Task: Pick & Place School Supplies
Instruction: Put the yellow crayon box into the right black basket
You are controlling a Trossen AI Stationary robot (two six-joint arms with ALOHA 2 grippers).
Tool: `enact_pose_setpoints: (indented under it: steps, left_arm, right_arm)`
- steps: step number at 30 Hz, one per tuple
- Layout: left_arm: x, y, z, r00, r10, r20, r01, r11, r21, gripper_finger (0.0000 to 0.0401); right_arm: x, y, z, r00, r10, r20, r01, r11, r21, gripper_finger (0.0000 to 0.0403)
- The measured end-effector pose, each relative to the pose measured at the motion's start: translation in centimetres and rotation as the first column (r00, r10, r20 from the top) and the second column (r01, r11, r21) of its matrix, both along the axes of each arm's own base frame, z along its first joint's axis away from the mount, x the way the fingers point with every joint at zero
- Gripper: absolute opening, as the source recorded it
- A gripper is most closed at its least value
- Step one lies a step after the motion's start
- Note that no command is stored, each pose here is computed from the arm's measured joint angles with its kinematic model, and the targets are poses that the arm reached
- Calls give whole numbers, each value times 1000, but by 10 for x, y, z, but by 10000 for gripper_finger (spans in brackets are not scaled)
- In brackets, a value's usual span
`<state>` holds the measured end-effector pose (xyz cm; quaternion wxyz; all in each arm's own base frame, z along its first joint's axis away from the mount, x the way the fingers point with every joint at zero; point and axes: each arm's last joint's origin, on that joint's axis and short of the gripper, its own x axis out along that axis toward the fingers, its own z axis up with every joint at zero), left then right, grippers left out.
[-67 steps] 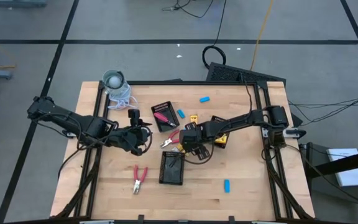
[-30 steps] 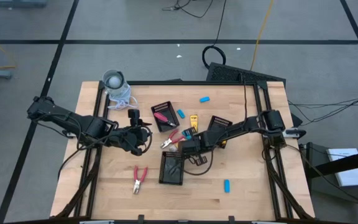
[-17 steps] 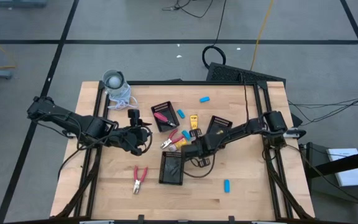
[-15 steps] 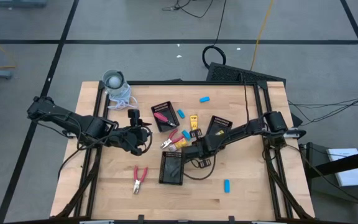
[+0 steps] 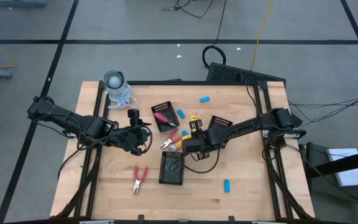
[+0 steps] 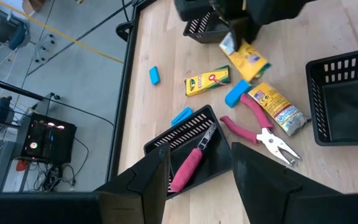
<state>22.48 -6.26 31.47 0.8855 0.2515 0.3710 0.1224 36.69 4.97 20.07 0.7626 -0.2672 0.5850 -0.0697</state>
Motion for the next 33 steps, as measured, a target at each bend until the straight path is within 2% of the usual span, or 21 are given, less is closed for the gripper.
enact_pose_setpoints:
  steps: [5, 12, 20, 23, 27, 33]
  left_arm:
    - [0, 0, 0, 1000, 2, -2, -2, 1000, -1, 177]
    - [-1, 0, 0, 1000, 1, -6, -1, 1000, 1, 177]
    - [0, 0, 0, 1000, 2, -7, -2, 1000, 1, 177]
    - [0, 0, 0, 1000, 1, -6, -1, 1000, 1, 177]
    - [0, 0, 0, 1000, 1, -6, -1, 1000, 1, 177]
    - [0, 0, 0, 1000, 1, -2, -1, 1000, 0, 177]
  right_arm:
    - [-3, -14, 11, 996, -57, -61, 54, 997, -57, 23]
    - [-27, -34, 10, 958, -211, -197, 199, 977, -79, 23]
    - [-54, -36, 15, 928, -291, -233, 278, 957, -88, 23]
    - [-64, -36, 18, 912, -330, -244, 325, 944, -64, 23]
    - [-73, -37, 5, 883, -348, -314, 357, 934, -32, 23]
    - [-77, -41, -15, 881, -332, -338, 364, 931, 34, 24]
